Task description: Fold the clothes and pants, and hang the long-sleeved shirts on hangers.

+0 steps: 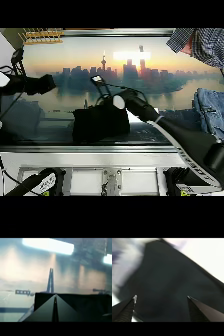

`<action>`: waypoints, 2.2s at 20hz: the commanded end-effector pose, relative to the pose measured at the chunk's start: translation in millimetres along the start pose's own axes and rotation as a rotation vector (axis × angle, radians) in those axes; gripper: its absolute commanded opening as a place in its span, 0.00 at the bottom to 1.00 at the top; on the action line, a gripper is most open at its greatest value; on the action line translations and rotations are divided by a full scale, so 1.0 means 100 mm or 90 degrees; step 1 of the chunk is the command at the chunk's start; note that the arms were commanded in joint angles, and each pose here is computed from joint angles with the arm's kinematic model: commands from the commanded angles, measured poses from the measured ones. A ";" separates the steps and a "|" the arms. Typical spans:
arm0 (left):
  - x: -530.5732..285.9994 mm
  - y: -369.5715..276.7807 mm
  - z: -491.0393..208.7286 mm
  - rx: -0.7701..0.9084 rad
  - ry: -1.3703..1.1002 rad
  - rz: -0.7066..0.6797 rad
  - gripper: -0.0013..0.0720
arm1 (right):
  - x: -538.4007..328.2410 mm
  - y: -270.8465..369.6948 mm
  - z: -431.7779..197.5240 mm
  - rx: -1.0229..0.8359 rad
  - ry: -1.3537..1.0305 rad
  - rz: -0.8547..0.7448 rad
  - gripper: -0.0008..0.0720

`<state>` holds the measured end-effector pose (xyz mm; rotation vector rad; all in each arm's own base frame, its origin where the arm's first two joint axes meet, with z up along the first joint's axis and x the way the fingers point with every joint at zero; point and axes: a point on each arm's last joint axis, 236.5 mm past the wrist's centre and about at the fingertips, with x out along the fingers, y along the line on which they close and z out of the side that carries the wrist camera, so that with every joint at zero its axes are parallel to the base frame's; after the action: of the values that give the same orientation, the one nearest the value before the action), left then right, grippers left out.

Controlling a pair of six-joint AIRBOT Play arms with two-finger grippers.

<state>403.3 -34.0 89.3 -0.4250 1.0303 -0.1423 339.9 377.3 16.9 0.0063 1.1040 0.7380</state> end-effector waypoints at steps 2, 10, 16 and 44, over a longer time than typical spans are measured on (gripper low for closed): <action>0.25 0.04 -0.70 0.014 0.069 0.000 0.02 | -0.45 -1.19 -0.85 0.111 0.093 -0.136 0.99; 0.51 -0.22 -1.21 0.069 0.110 -0.021 0.03 | -0.09 -1.40 -1.25 0.314 0.110 0.008 0.99; 0.54 -0.32 -1.20 0.086 0.100 -0.030 0.02 | 0.26 -1.11 -1.18 0.371 0.105 0.130 0.99; 0.66 -1.26 -1.51 0.088 0.084 -0.113 0.02 | -4.77 -4.88 -1.47 0.651 -0.448 -0.441 0.02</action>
<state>318.0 -210.7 21.0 -0.3824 1.1069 -0.4035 392.4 -276.8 133.4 0.6513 0.7041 -0.4106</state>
